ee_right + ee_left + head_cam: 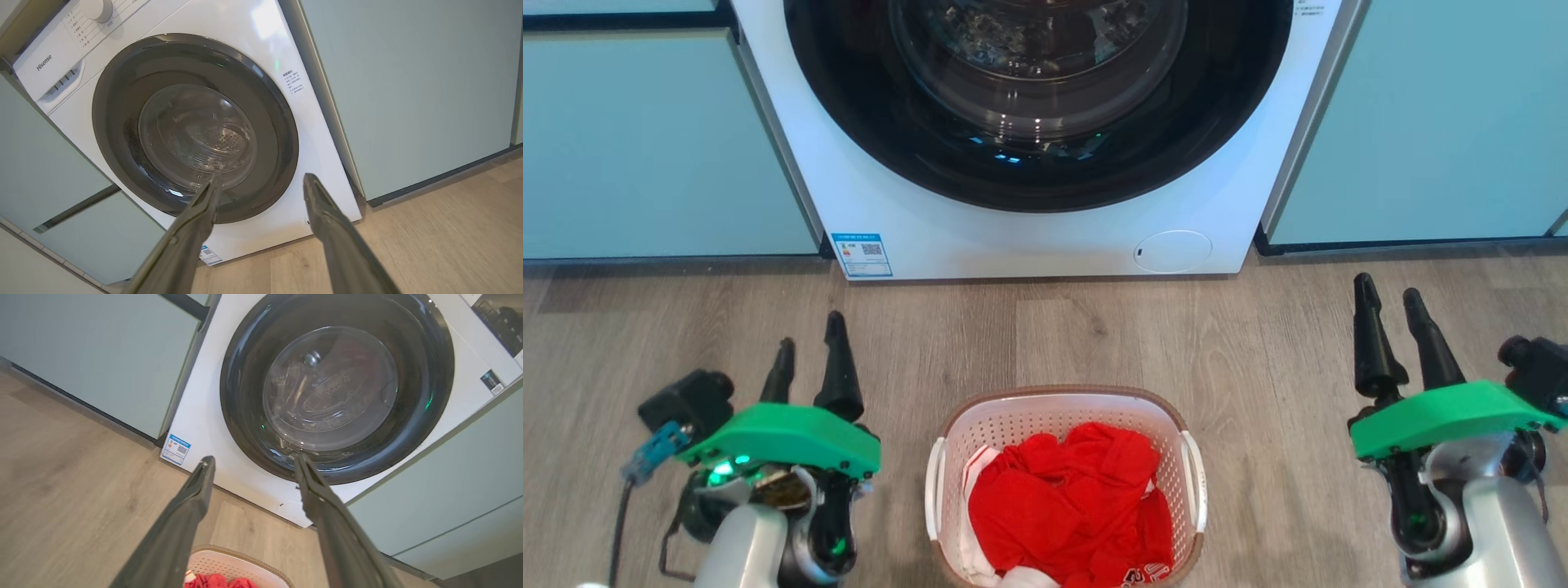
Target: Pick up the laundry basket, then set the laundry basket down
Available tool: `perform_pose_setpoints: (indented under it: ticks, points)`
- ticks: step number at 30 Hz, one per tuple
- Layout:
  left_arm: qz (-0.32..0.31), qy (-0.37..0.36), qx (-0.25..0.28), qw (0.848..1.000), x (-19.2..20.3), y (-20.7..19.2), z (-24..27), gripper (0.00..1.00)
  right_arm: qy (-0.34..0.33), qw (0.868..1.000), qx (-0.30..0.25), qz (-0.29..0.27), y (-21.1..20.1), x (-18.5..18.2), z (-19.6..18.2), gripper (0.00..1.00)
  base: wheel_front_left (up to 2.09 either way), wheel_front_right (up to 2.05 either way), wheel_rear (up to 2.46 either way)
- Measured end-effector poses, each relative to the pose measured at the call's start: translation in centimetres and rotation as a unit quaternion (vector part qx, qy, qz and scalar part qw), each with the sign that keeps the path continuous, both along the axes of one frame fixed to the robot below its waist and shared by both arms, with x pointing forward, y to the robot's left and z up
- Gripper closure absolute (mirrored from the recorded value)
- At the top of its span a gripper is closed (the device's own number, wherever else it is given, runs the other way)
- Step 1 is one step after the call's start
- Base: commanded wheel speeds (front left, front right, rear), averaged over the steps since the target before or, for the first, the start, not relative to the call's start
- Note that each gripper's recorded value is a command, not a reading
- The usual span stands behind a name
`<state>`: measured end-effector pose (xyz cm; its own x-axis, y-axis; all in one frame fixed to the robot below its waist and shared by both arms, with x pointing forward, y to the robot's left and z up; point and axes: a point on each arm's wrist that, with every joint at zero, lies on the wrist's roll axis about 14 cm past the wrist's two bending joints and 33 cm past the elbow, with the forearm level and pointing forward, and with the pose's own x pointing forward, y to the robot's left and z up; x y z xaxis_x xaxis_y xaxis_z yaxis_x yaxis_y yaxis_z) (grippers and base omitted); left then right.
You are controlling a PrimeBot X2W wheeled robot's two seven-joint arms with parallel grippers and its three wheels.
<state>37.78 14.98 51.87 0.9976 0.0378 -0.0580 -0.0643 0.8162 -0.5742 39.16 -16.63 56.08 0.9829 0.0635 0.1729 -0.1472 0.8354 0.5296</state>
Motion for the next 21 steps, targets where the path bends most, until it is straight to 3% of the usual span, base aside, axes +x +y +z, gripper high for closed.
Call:
perform_pose_setpoints:
  ticks: [11,21]
  points:
    - [0.027,0.002,0.124,0.992,-0.2,-0.4,0.8,0.0,-0.029,0.994,-0.108,0.016,2.0,-0.2,0.9,0.0,0.0,0.0,0.0]
    - [-0.028,-0.009,0.161,0.987,-0.7,-3.0,-0.1,0.0,-0.049,0.988,-0.146,0.015,2.6,-0.5,1.6,0.0,0.0,0.0,0.0]
